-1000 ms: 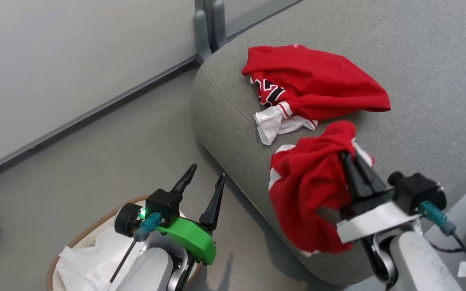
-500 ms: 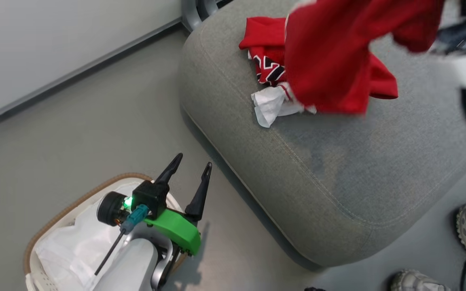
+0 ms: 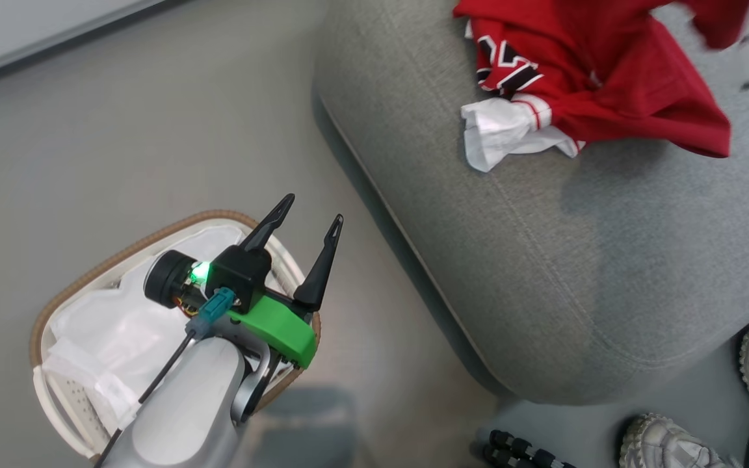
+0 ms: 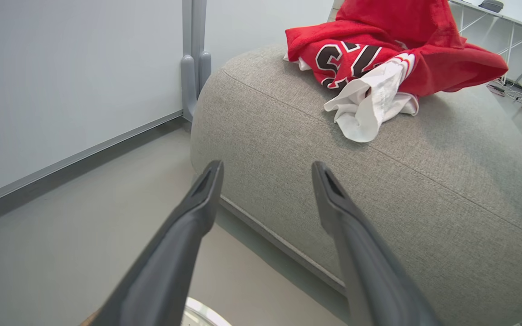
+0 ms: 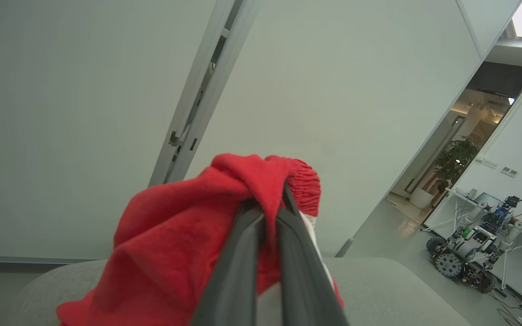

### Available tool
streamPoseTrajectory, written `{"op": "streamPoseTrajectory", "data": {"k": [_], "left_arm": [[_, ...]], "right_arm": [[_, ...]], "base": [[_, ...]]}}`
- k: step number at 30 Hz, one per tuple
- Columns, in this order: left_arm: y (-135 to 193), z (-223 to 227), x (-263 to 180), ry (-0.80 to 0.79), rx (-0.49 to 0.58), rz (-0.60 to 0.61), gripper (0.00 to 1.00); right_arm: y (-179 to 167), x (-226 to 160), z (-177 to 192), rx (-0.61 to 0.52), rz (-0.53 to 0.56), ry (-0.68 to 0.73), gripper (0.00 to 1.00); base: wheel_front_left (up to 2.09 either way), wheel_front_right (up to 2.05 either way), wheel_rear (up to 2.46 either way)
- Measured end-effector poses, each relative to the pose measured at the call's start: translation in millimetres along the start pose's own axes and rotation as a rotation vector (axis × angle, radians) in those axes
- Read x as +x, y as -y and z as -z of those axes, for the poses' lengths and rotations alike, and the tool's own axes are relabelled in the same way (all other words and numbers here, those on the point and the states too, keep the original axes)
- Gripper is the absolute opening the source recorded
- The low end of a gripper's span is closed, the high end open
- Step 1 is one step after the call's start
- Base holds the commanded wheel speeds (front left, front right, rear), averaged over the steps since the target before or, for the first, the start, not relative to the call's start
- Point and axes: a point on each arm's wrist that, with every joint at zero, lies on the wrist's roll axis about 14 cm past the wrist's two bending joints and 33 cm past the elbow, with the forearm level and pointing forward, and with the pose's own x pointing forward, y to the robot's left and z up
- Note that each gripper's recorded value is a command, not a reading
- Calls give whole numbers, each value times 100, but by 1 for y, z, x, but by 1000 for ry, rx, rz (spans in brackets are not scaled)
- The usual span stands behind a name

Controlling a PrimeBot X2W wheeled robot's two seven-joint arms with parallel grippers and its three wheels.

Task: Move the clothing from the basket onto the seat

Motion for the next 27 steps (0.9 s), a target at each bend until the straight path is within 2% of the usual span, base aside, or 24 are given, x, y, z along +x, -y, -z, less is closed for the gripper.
{"op": "streamPoseTrajectory", "data": {"k": [5,10,11,12,13,14,15,21,27], "left_arm": [[-18,19,-8,-34,-27,-35,100],[-31,31,-18,-60,-45,-70,100],[-33,32,-19,-62,-50,-78,100],[-34,32,-20,-64,-49,-81,100],[-34,32,-20,-64,-48,-84,100],[-35,31,-21,-63,-47,-87,100],[-35,30,-21,-63,-50,-91,100],[-25,19,-23,-49,-49,-101,100],[-17,4,-28,-23,-44,-128,100]], "right_arm": [[-51,-38,92,87,-40,-256,0],[-59,-83,151,137,5,-445,0],[-57,-91,157,139,18,-467,4],[-55,-97,160,143,29,-482,16],[-52,-105,163,148,46,-498,45],[-47,-112,166,149,62,-511,65],[-41,-118,167,149,80,-519,100],[-8,-149,160,146,155,-532,100],[-2,-171,141,171,162,-501,100]], "base": [[0,0,0],[0,0,0],[0,0,0],[0,0,0],[0,0,0],[0,0,0],[0,0,0],[0,0,0],[0,0,0]]}}
